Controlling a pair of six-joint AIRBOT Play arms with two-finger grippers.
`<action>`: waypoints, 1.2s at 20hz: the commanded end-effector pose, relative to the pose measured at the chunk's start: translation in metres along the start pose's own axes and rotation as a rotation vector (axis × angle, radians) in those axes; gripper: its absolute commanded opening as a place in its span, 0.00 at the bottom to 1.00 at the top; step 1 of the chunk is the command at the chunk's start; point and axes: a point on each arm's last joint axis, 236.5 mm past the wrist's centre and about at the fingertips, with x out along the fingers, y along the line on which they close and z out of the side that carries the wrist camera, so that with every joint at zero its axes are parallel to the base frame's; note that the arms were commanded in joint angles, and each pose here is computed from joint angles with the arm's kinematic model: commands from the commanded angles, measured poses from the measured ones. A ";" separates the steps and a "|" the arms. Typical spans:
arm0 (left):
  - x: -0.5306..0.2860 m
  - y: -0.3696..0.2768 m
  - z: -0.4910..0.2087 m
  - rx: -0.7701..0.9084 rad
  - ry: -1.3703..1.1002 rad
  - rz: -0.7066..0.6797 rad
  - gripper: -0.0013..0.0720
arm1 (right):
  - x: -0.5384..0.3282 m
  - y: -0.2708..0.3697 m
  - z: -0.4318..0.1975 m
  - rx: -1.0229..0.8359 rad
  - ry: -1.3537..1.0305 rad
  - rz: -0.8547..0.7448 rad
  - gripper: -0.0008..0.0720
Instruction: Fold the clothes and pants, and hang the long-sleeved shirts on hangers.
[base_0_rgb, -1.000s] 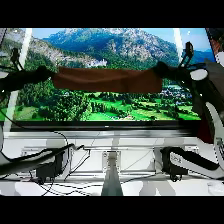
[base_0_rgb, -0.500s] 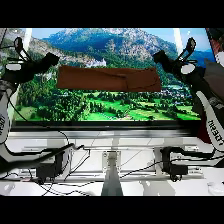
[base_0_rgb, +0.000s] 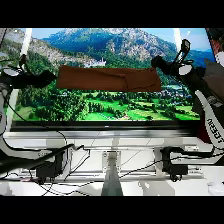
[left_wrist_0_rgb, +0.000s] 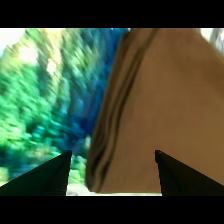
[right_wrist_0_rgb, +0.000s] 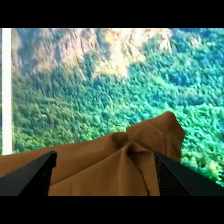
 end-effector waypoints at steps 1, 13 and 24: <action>0.026 -0.010 -0.020 0.025 0.073 -0.035 0.79 | 0.000 0.003 -0.003 -0.015 0.024 0.008 0.95; -0.037 -0.070 0.011 0.333 0.120 -0.037 0.04 | 0.010 0.124 -0.033 -0.234 0.056 0.187 0.04; -0.242 -0.195 -0.006 0.607 -0.183 -0.111 0.04 | -0.003 0.371 -0.260 -0.342 0.457 0.547 0.04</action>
